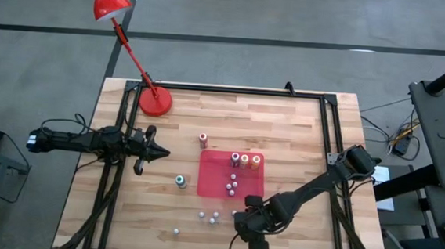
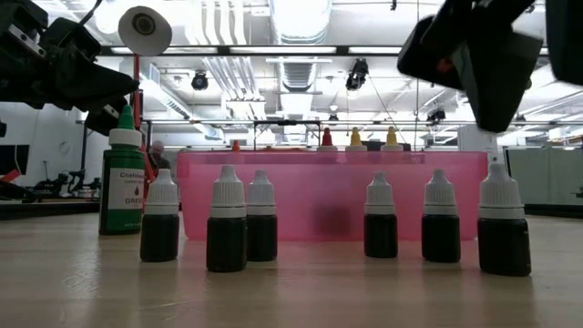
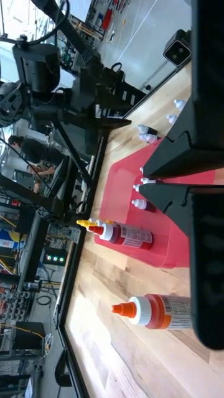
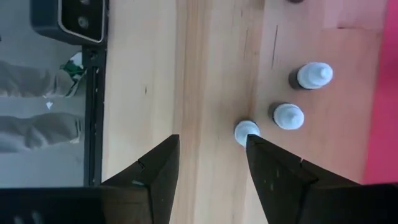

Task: Pick & Place food coloring
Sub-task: Put the bottom right small green food coloring bottle into the container

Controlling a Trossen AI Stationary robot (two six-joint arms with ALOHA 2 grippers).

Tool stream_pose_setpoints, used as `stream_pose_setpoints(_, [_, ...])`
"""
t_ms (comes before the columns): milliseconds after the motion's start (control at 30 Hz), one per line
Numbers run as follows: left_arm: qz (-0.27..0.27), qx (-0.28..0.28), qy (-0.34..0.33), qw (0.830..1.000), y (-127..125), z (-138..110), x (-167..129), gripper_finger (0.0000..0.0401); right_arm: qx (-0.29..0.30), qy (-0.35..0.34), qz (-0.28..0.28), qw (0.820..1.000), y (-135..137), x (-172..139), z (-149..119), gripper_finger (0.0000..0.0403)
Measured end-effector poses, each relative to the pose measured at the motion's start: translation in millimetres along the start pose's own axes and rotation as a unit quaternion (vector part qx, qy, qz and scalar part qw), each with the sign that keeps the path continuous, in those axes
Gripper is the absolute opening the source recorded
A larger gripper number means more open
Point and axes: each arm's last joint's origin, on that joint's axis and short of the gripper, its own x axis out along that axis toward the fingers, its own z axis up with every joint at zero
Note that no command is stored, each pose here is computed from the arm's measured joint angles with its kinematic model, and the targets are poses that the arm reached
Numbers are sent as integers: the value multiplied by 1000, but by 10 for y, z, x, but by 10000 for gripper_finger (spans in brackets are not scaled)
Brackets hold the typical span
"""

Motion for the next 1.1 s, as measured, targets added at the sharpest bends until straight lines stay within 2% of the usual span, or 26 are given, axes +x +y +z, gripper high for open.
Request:
stream_pose_setpoints(533, [0, 0, -1, 1000, -1, 2, 0, 0, -47, 14, -28, 998, -80, 23, -16, 178])
stream_pose_setpoints(700, [0, 0, 0, 1000, 0, 1, 0, 0, -48, 14, -43, 998, -122, 48, -29, 178])
stream_pose_setpoints(1100, [0, 0, 0, 1000, 0, 1, 0, 0, -47, 3, -38, 998, -173, 181, -87, 178])
